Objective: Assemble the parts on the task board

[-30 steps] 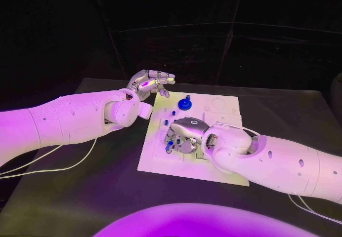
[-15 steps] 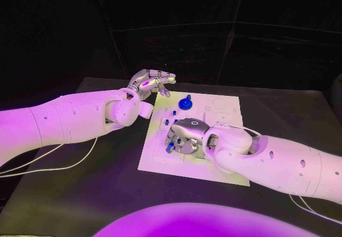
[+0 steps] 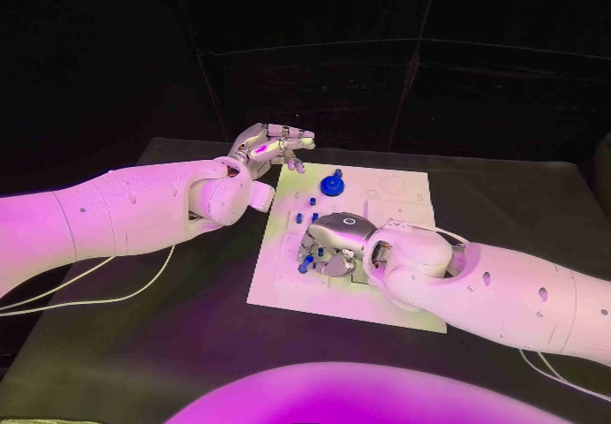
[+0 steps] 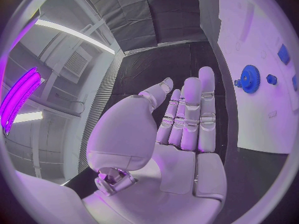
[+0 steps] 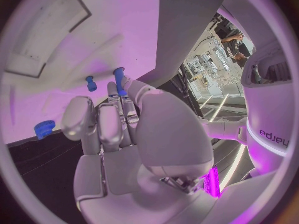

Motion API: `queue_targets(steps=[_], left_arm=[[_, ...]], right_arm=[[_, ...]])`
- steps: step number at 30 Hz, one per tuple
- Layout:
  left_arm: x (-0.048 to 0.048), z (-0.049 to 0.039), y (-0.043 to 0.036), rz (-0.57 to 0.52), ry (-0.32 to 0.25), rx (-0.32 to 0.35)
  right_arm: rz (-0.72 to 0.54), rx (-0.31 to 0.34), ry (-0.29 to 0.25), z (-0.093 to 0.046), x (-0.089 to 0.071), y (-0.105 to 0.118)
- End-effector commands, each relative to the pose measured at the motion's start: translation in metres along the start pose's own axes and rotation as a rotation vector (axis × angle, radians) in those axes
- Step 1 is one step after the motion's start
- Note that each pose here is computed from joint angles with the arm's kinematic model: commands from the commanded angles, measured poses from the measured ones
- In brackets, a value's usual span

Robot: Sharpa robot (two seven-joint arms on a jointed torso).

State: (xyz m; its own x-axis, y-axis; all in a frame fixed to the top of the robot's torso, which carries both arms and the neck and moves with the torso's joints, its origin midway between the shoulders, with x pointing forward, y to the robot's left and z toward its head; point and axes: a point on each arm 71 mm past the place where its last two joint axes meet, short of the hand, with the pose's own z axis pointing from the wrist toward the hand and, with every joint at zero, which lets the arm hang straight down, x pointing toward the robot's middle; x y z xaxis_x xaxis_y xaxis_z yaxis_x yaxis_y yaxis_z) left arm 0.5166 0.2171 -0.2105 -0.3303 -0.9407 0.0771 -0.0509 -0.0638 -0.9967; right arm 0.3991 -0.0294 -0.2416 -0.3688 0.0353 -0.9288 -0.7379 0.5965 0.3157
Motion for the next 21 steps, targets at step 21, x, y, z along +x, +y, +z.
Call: queue_targets(steps=[21], left_arm=[[0.0007, 0.0015, -0.0013, -0.006, 0.009, 0.008]], right_arm=[[-0.033, -0.014, 0.014, 0.0062, 0.0010, 0.0095]])
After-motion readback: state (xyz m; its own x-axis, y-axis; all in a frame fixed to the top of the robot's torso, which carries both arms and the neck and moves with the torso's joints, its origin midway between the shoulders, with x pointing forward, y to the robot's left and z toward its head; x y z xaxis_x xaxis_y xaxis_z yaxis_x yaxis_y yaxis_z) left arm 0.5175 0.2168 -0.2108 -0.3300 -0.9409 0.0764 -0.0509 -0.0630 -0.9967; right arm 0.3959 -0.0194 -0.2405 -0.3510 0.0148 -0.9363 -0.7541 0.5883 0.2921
